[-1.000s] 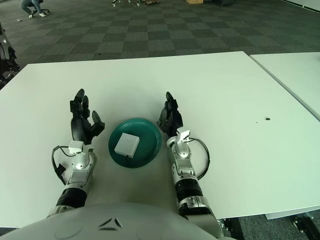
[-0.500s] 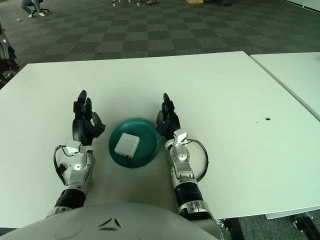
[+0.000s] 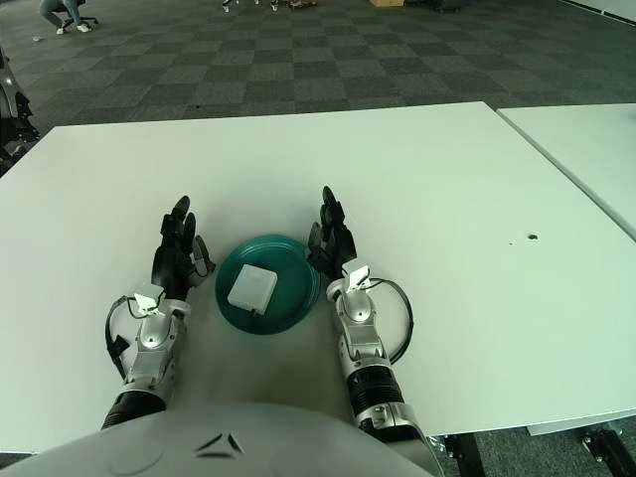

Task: Put the charger into the plate.

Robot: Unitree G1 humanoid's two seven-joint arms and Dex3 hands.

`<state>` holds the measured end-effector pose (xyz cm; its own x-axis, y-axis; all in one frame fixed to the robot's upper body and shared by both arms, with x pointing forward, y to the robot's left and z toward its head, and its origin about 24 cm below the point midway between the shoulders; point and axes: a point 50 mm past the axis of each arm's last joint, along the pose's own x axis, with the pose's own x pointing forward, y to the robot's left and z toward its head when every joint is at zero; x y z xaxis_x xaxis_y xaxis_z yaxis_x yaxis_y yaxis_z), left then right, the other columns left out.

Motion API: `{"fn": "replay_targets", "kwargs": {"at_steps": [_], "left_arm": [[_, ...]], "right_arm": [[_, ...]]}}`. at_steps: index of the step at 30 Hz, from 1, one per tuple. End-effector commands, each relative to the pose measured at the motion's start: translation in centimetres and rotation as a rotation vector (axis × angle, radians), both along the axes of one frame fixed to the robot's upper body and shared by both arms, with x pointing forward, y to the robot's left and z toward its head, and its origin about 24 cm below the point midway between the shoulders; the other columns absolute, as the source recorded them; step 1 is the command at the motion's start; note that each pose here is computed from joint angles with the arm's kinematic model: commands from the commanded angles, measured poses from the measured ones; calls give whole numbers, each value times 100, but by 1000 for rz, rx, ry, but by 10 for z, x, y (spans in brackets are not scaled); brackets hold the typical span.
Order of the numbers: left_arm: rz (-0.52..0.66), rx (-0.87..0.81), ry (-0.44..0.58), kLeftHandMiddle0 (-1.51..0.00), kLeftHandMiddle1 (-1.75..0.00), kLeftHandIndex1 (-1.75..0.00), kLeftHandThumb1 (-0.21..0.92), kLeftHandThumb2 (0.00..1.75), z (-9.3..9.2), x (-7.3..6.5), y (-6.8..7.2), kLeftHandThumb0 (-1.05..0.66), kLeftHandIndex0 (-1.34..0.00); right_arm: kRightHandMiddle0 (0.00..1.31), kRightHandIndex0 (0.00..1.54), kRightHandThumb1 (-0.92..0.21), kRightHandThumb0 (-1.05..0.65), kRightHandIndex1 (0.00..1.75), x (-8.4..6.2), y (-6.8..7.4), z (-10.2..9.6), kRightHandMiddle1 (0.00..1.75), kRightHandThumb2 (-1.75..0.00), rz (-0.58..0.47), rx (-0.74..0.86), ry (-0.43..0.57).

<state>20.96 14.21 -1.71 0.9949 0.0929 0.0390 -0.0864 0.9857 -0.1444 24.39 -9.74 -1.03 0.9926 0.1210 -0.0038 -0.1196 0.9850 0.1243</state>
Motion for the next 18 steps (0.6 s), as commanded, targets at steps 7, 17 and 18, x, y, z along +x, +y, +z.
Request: {"fn": "replay_targets", "kwargs": {"at_steps": [7,17,18], "left_arm": [[61,-118,389,-27,-5,-66,92,88,-58,-63,6,-75,0],[40,26,366,-20,-1,-46,92,92,-56,-63,5,-78,0],[39,34,368,-19,-1,-44,92,93,-56,-63,5,-78,0]], "right_arm": [[0,0,-92,-96,0,-57,-9,-69,0,-96,-23,-26,376],[0,0,-92,-98,0,-57,-10,-72,0,-95,-46,-57,401],[0,0,-92,-98,0,-57,-10,-73,0,-95,-49,-57,402]]}}
